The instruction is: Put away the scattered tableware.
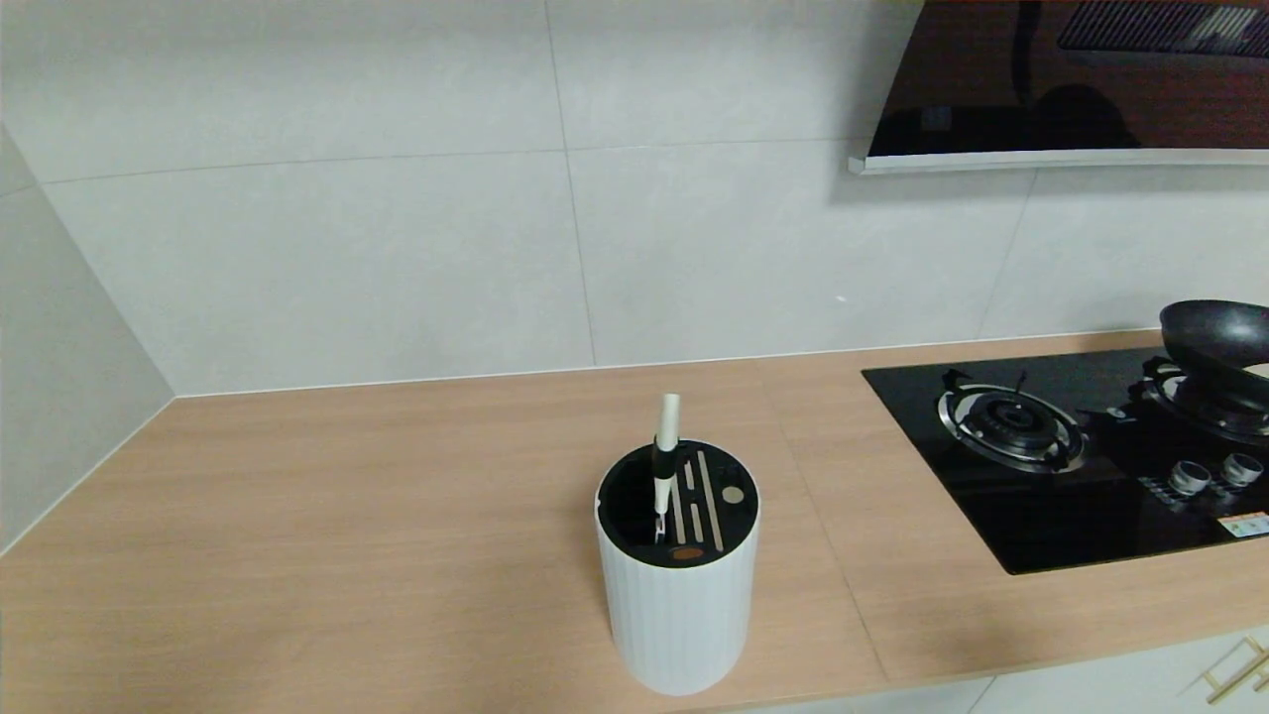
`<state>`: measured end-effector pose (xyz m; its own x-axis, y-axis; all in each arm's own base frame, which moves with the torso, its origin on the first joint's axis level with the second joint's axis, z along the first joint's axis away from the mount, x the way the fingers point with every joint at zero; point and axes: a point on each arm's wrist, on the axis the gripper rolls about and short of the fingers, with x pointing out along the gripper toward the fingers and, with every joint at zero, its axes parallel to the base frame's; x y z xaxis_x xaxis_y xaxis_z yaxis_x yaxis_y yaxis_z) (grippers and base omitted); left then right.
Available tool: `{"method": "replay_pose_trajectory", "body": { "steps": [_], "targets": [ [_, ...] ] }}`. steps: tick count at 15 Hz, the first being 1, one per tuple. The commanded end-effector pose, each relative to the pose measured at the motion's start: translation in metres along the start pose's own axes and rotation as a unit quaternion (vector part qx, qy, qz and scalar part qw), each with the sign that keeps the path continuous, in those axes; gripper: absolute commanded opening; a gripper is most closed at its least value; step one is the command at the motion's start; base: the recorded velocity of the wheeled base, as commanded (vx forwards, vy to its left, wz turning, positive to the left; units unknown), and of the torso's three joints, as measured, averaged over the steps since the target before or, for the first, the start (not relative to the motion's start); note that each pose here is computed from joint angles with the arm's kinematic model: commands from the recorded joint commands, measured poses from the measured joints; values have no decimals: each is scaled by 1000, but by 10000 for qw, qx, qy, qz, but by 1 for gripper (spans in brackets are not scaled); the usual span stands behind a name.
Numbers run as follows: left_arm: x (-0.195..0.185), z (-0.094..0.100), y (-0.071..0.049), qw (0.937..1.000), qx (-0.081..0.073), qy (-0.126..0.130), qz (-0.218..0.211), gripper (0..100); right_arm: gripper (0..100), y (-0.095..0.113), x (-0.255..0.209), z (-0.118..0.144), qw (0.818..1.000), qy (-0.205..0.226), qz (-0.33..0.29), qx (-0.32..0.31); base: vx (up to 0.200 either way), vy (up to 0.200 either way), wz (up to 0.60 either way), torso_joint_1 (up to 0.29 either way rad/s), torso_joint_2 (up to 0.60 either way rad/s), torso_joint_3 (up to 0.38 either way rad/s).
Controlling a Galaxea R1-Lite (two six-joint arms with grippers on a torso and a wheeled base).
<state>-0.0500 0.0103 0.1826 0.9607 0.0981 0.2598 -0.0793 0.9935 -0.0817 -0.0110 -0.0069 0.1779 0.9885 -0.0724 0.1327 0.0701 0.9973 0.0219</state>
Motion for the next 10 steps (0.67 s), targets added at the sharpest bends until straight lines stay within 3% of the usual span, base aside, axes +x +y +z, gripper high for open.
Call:
{"method": "replay_pose_trajectory", "body": {
  "steps": [1, 2, 4, 7, 10],
  "targets": [
    [-15, -7, -4, 9990, 117, -318, 282, 100, 100, -3, -41, -9, 9959, -680, -587, 56, 0, 0, 0, 0, 0, 0],
    [-18, -8, -4, 9990, 140, -357, 232, 100, 100, -2, -43, -11, 9954, -721, -623, 49, 0, 0, 0, 0, 0, 0],
    [-17, -24, -4, 9995, 178, -86, 264, 100, 100, -1, -46, -26, 9952, -677, -707, -4, 0, 0, 0, 0, 0, 0],
    [-8, -58, -3, 9980, 273, 509, 271, 100, 100, -1, -34, -58, 9977, -149, -656, -43, 0, 0, 0, 0, 0, 0],
    [-1, -95, -2, 9959, 344, 819, 149, 100, 100, 2, -26, -88, 9997, 197, -153, -65, 0, 0, 0, 0, 0, 0]
  ]
}}
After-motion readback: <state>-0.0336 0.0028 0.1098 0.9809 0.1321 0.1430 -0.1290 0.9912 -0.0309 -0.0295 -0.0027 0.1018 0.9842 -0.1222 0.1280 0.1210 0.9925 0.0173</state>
